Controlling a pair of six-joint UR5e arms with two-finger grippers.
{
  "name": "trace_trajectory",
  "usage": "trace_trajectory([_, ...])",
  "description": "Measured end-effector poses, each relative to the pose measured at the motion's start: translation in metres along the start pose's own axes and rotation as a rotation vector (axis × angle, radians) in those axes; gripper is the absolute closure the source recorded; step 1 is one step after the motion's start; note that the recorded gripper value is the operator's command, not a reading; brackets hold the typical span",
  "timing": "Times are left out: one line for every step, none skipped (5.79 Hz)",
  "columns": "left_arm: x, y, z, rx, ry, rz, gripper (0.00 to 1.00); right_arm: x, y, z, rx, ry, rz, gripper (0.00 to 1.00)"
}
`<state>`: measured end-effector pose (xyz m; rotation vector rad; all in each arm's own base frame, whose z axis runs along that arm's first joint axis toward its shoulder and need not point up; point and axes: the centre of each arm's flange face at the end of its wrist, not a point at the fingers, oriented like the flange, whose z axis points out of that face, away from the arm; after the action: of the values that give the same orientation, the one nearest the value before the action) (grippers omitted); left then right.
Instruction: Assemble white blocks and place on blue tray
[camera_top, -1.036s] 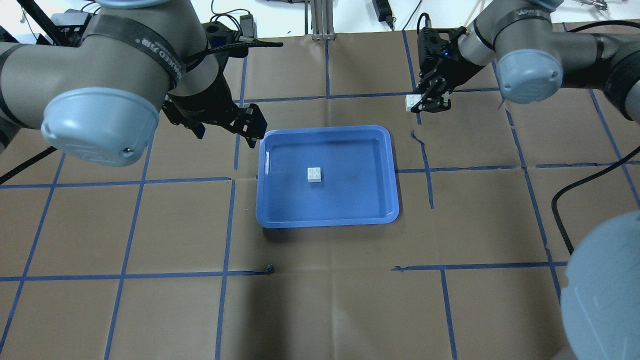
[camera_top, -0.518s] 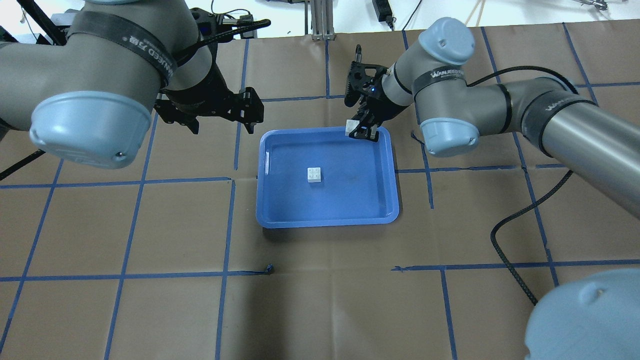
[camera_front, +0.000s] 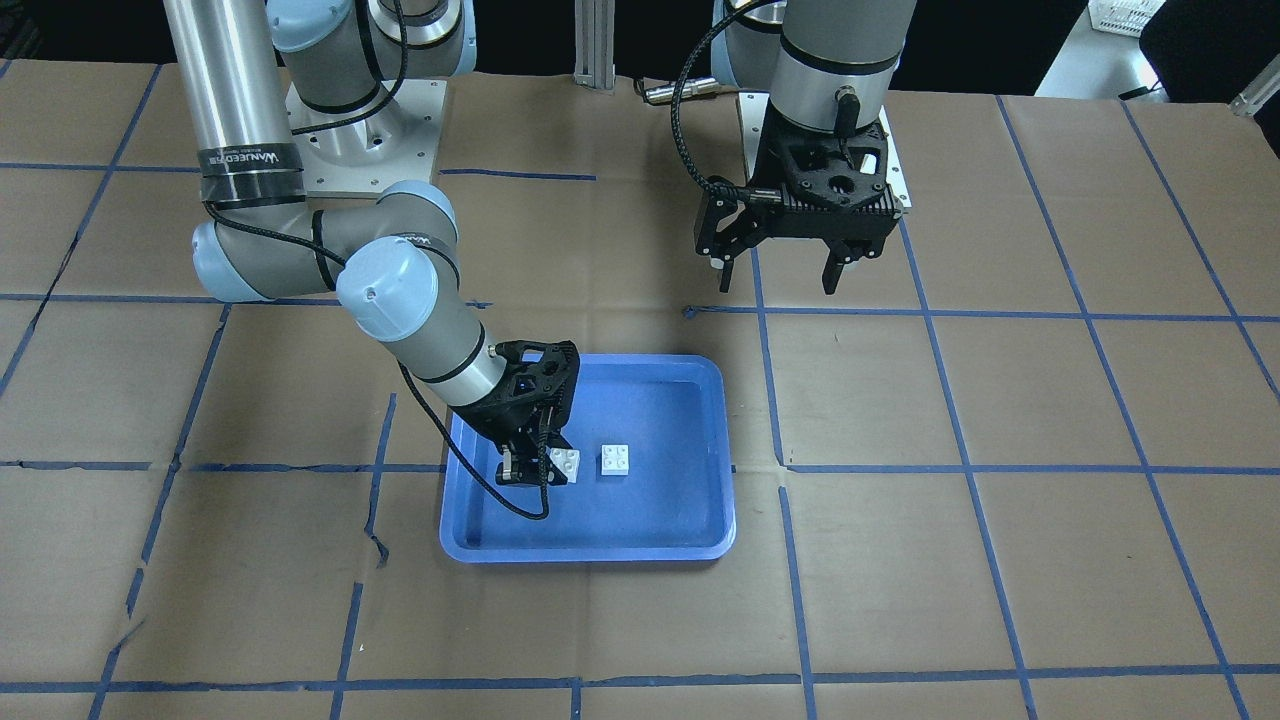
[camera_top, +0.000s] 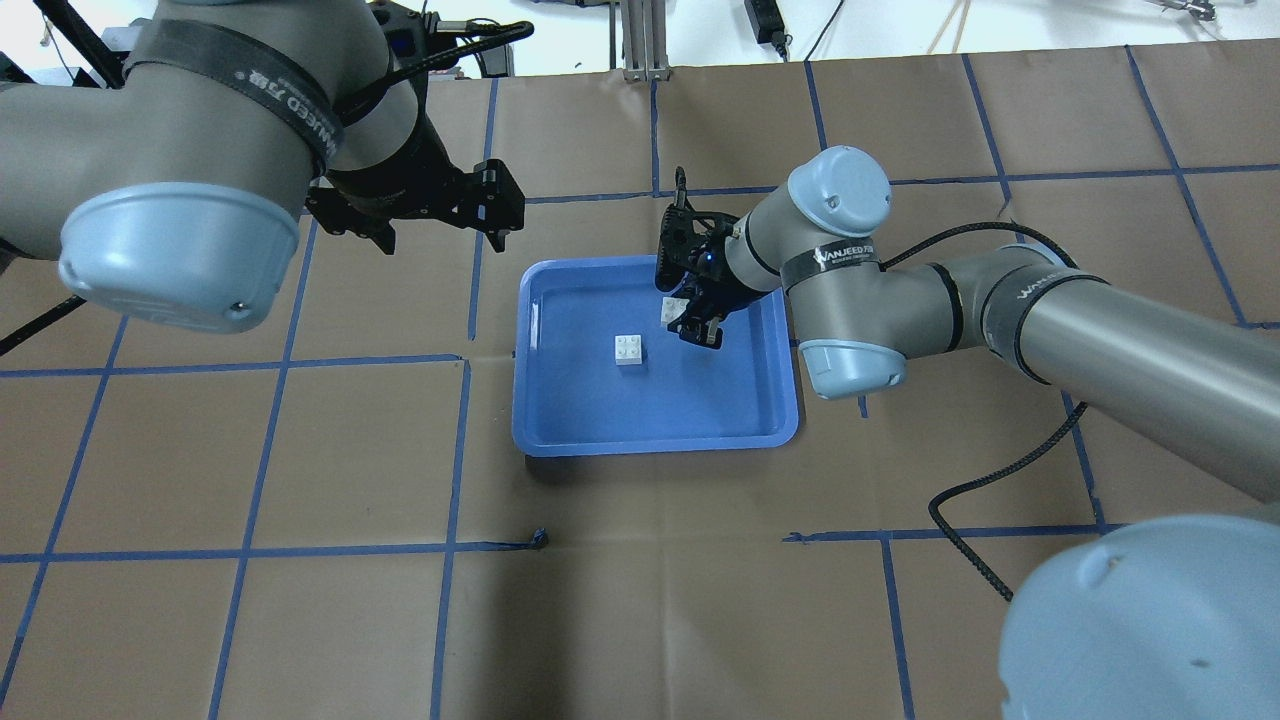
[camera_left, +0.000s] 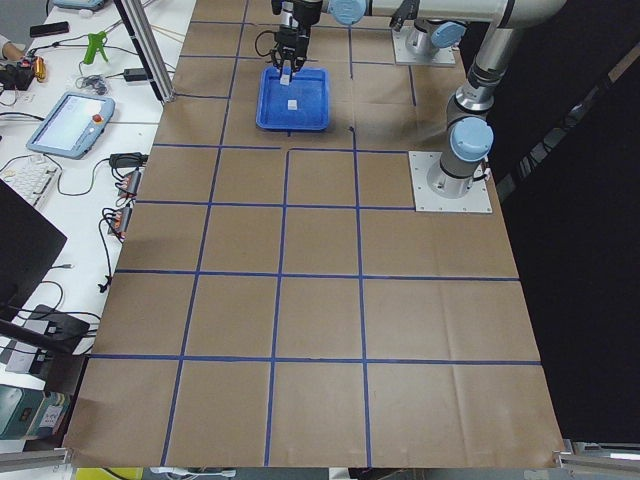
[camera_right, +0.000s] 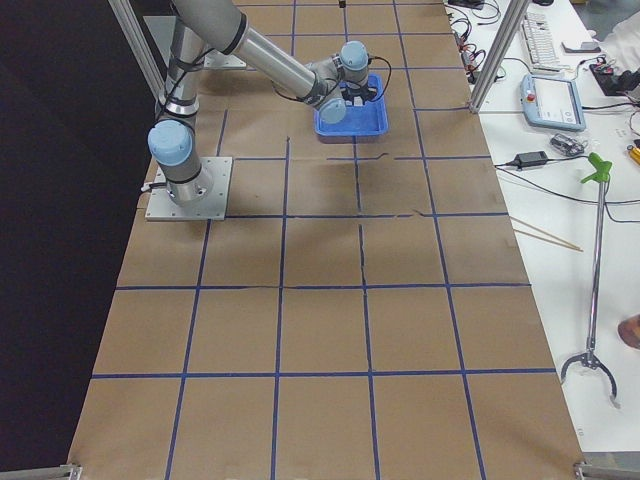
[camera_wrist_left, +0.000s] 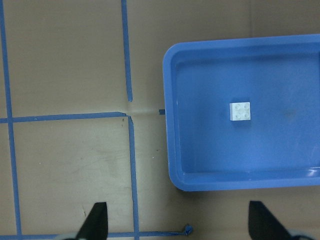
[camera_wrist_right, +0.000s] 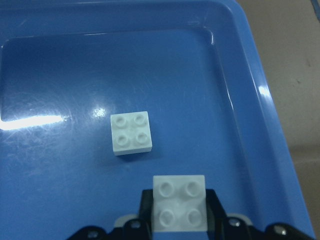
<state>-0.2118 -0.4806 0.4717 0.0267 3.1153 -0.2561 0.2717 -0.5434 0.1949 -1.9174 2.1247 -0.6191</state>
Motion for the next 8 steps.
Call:
trace_trajectory([0.000,0.000,0.000,0.001,0.000,-0.001,0.01,-0.002,0.004,0.013,0.002,-0.001,-0.004,0.76])
trace_trajectory([0.000,0.000,-0.001,0.002,0.000,-0.001,0.01,-0.007,0.002,0.021,0.003,-0.011,-0.010,0.76])
trace_trajectory([0.000,-0.001,-0.001,0.002,0.000,-0.001,0.01,-0.013,-0.002,0.028,0.002,-0.024,-0.015,0.76])
trace_trajectory([0.000,-0.001,-0.001,0.002,0.000,-0.001,0.01,-0.016,-0.005,0.033,0.001,-0.032,-0.018,0.76])
trace_trajectory([0.000,-0.001,-0.001,0.002,0.001,-0.001,0.01,-0.018,-0.007,0.034,0.001,-0.035,-0.017,0.76])
trace_trajectory([0.000,-0.001,-0.001,0.002,0.001,-0.001,0.01,-0.019,-0.008,0.035,0.001,-0.038,-0.016,0.76])
trace_trajectory([0.000,-0.001,-0.001,0.002,0.001,-0.001,0.01,-0.020,-0.009,0.035,0.003,-0.040,-0.017,0.76])
trace_trajectory([0.000,0.000,-0.001,0.002,0.000,-0.001,0.01,-0.021,-0.008,0.036,0.002,-0.042,-0.016,0.76])
